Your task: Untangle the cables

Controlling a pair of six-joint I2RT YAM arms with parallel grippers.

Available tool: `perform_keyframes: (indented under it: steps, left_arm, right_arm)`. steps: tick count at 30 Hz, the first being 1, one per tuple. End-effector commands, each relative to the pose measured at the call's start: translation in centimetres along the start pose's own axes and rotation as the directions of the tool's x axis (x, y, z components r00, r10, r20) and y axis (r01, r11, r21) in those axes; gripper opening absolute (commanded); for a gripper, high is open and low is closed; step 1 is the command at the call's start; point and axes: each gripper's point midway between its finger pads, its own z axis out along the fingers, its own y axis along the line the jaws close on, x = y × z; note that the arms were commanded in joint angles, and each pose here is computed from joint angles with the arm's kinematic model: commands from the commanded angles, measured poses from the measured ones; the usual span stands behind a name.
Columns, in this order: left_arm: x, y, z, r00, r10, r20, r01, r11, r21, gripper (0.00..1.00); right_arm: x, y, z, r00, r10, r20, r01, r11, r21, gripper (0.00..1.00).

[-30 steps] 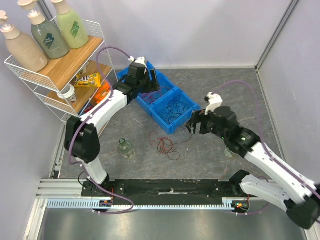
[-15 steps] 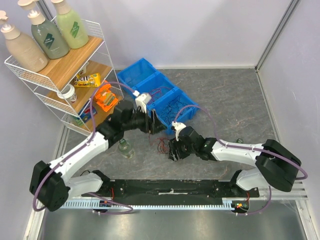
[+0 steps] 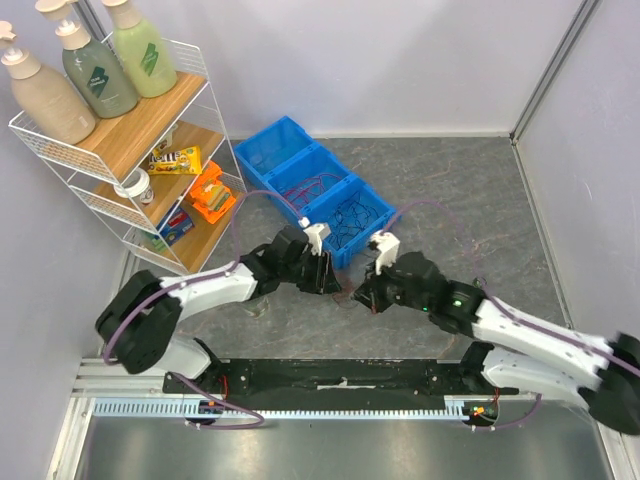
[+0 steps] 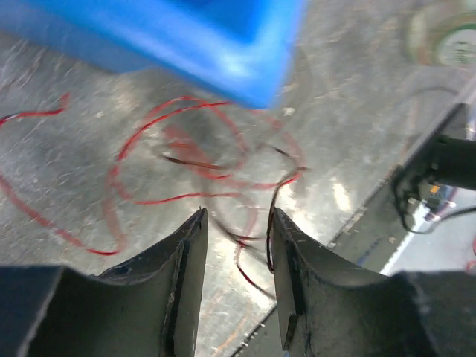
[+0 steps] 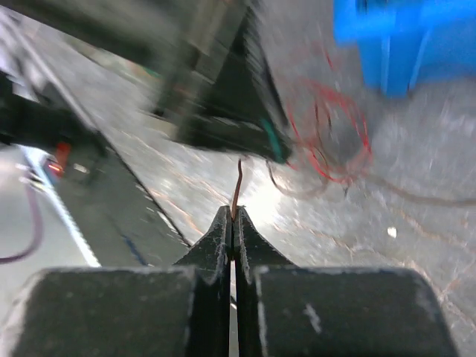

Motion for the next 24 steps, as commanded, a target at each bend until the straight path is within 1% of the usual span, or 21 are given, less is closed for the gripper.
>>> perform_keyframes:
  steps: [1, 3, 5, 8, 12, 17, 20, 21, 23, 24]
  left_arm:
    - [1.0, 3.0, 2.5, 0.996, -0.093, 0.000, 0.092, 0.989, -0.113, 0.45]
    - [2.0, 4.6, 3.1, 0.993, -0.117, -0.026, 0.111, 0.978, -0.175, 0.45]
    - [2.7, 5.4, 3.5, 0.991, -0.129, -0.045, 0.117, 0.972, -0.206, 0.45]
    - [3.3, 6.3, 3.7, 0.989, -0.141, -0.052, 0.126, 0.964, -0.235, 0.45]
    - [3.7, 6.6, 3.2, 0.988, -0.144, -0.048, 0.127, 0.960, -0.251, 0.45]
    - [3.8, 7.3, 2.6, 0.992, -0.128, -0.026, 0.115, 0.953, -0.280, 0.46]
    - [3.8, 7.5, 2.5, 0.992, -0.122, -0.019, 0.112, 0.951, -0.287, 0.47]
    - [4.1, 7.7, 2.3, 0.992, -0.125, -0.035, 0.109, 0.948, -0.300, 0.47]
    - [3.9, 7.6, 2.3, 0.993, -0.116, -0.033, 0.101, 0.949, -0.299, 0.47]
    - [3.8, 7.5, 2.2, 0.993, -0.114, -0.033, 0.099, 0.949, -0.298, 0.47]
  right_arm:
    - [-7.9, 4.6, -6.8, 0.958, -0.013, 0.286, 0.052, 0.990, -0.128, 0.00]
    - [-11.8, 6.0, -10.9, 0.909, -0.028, 0.415, 0.091, 0.987, -0.134, 0.00]
    - [-15.2, 6.8, -14.6, 0.852, -0.067, 0.519, 0.136, 0.986, -0.096, 0.00]
    - [-20.1, 7.5, -20.1, 0.755, -0.130, 0.643, 0.175, 0.985, -0.006, 0.00]
    - [-25.2, 8.5, -26.9, 0.617, -0.196, 0.762, 0.198, 0.976, 0.092, 0.00]
    - [-28.8, 10.1, -33.4, 0.477, -0.256, 0.841, 0.240, 0.958, 0.155, 0.00]
    - [-30.0, 10.6, -36.8, 0.395, -0.275, 0.876, 0.253, 0.950, 0.184, 0.00]
    - [-30.1, 10.6, -37.6, 0.372, -0.281, 0.885, 0.253, 0.948, 0.194, 0.00]
    - [-30.3, 9.5, -37.7, 0.369, -0.288, 0.884, 0.199, 0.953, 0.227, 0.00]
    - [-30.2, 9.1, -37.0, 0.385, -0.291, 0.876, 0.186, 0.954, 0.235, 0.00]
